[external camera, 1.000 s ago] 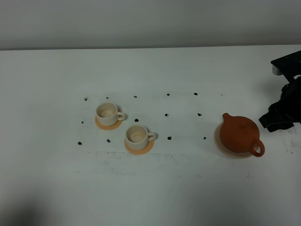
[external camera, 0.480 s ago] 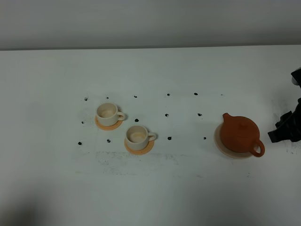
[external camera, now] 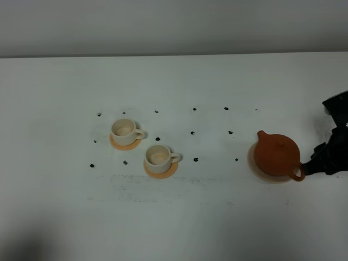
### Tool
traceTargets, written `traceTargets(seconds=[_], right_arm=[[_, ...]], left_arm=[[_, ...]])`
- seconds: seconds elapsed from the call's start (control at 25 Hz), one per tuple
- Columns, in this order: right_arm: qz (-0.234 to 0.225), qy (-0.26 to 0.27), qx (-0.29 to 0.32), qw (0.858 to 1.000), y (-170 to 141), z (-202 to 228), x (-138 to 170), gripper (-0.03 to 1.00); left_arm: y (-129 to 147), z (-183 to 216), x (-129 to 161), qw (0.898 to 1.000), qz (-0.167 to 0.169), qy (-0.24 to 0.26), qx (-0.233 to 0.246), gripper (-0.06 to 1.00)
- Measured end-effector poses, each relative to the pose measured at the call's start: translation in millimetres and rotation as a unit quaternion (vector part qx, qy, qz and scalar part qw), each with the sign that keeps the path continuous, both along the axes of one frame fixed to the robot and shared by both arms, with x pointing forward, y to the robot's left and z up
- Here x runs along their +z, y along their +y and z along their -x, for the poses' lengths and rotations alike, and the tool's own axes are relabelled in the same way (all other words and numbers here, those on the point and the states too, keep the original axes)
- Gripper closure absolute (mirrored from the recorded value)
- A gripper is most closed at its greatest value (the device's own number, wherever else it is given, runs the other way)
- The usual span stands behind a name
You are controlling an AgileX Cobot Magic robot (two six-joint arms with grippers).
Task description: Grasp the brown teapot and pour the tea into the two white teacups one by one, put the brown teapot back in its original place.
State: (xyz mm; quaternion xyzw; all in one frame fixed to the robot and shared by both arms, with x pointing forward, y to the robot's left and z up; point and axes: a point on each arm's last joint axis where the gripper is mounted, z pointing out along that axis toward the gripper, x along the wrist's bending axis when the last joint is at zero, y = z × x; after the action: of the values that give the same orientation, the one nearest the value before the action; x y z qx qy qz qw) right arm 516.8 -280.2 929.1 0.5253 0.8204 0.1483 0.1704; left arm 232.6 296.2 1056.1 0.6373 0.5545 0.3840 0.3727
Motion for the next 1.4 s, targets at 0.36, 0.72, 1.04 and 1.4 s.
traceTargets(seconds=[0.36, 0.72, 1.04, 1.4], right_arm=[[-0.023, 0.024, -0.012, 0.999, 8.4, 2.2, -5.5, 0.58], [-0.048, 0.054, -0.02, 0.997, 16.4, 4.4, -3.8, 0.58], [-0.086, 0.073, -0.042, 0.993, 21.9, 0.9, 3.3, 0.58], [-0.087, 0.084, -0.047, 0.992, 17.7, 0.8, 5.7, 0.58]], left_arm=[[0.0, 0.0, 0.0, 1.0, 0.001, 0.0, 0.0, 0.58], [-0.1, 0.0, 0.0, 1.0, 0.001, 0.0, 0.0, 0.58], [-0.1, 0.0, 0.0, 1.0, 0.001, 0.0, 0.0, 0.58], [-0.1, 0.0, 0.0, 1.0, 0.001, 0.0, 0.0, 0.58]])
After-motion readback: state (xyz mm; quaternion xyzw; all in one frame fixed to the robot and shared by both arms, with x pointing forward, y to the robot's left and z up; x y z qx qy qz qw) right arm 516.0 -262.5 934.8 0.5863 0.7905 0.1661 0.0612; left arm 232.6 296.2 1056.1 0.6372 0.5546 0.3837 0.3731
